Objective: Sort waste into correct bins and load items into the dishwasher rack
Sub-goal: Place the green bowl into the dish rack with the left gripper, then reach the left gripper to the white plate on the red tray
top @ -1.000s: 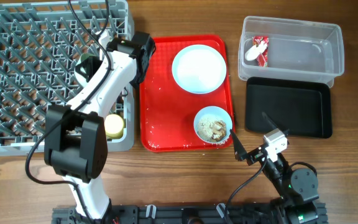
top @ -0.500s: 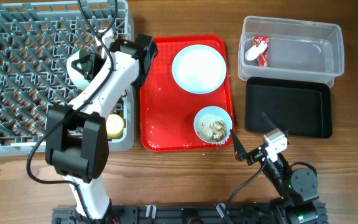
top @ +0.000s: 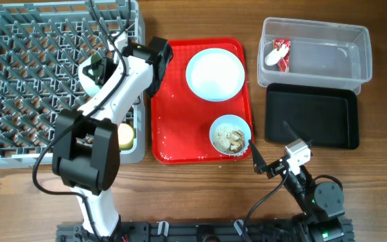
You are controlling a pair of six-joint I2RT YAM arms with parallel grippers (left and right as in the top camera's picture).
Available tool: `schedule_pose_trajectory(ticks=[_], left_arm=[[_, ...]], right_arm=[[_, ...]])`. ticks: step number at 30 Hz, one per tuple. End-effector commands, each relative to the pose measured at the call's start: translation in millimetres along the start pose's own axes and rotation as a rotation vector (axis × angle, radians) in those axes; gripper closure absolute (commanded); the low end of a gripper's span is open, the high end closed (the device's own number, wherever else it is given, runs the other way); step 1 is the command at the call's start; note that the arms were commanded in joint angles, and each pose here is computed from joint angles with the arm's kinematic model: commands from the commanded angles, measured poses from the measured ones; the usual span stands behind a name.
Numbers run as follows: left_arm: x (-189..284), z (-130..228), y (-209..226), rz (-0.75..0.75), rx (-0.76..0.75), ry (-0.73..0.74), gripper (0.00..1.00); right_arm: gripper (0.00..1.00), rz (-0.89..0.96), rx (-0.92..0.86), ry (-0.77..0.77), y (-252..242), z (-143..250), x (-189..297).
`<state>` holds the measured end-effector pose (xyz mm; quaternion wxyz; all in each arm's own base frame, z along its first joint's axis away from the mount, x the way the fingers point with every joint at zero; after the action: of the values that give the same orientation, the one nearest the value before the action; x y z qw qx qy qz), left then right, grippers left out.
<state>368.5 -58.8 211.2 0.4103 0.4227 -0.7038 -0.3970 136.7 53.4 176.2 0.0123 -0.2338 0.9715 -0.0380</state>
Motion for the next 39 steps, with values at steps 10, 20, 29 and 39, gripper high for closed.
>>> schedule_pose_trajectory(ticks=[10,20,29,39], left_arm=[[21,-2,-24,0.009,-0.181,-0.072,0.96],[34,3,-36,0.154,-0.199,-0.048,0.69],[75,7,-49,0.381,-0.199,-0.067,0.32],[129,3,-2,1.107,-0.044,0.003,0.25]], right_arm=[[0.00,-0.009,0.012,-0.012,0,-1,1],[0.00,-0.009,0.012,-0.013,0,-1,1],[0.00,-0.009,0.012,-0.012,0,-1,1],[0.00,-0.009,0.012,-0.012,0,-1,1]])
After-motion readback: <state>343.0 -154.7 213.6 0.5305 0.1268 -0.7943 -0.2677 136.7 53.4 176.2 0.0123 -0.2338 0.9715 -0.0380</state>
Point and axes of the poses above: each gripper's point midway between its finger pads, its own x axis back along the fingers, its own y axis along the line the jaws close on, z = x × y, the point moved 10 cm from there along x, back along the fingers, and after that the axes turned 1 degree about -x, right-handed, at the moved point
